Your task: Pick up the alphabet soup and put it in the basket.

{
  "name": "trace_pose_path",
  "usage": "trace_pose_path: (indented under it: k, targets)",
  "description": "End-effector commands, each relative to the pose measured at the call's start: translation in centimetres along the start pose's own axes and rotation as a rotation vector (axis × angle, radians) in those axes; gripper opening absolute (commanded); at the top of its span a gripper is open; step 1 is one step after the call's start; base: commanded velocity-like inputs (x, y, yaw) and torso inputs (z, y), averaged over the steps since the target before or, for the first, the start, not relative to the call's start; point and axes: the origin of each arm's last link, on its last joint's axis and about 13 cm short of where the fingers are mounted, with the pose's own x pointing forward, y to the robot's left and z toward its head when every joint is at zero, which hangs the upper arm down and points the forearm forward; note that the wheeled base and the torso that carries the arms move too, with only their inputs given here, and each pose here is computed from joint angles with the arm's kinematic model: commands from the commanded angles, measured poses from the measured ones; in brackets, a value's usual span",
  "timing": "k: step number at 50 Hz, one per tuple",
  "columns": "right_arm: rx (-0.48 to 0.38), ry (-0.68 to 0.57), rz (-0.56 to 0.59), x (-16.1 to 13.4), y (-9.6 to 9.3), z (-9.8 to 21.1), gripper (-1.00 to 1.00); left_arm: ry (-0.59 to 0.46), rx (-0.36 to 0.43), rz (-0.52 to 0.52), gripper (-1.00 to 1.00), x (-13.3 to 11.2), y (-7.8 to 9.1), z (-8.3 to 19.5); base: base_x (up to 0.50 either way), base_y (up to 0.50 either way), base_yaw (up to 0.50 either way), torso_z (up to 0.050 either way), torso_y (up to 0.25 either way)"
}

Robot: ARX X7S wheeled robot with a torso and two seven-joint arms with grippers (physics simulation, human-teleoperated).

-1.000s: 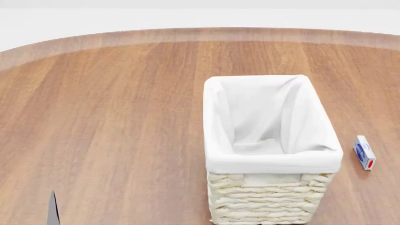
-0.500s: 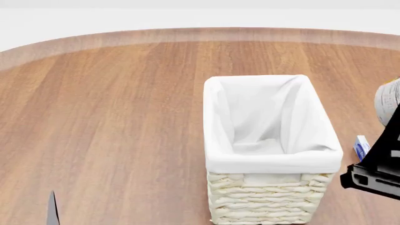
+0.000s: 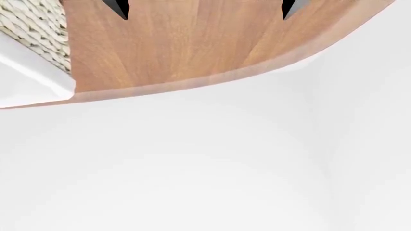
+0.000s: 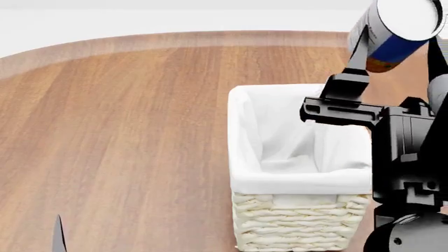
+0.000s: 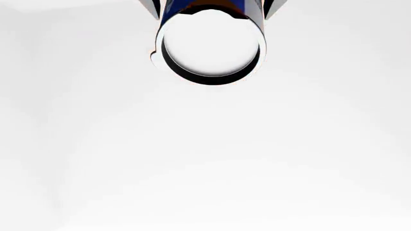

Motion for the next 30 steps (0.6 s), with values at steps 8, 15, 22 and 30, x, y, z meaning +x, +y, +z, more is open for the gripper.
trace_pose_path:
  k: [8,15,22,30]
  targets:
    - [-0.079,-0.008,0.074,6.2,4.1,-1.6,-1.00,0.001,-0.004,0.007,1.00,0.0,0.1,-0.1,0.00,0.00,0.00,0.000,0.000]
    - [-0.094,0.044,0.080,7.7,5.1,-2.9,-1.00,0.000,-0.006,0.008,1.00,-0.1,0.2,-0.1,0.00,0.00,0.00,0.000,0.001]
    - [-0.162,0.134,0.034,10.6,5.6,-4.1,-1.00,0.005,-0.007,0.006,1.00,0.0,0.1,-0.3,0.00,0.00,0.00,0.000,0.000]
    - [-0.221,0.300,0.001,13.6,6.1,-5.7,-1.00,0.009,-0.006,0.005,1.00,0.1,0.1,-0.4,0.00,0.00,0.00,0.000,0.001]
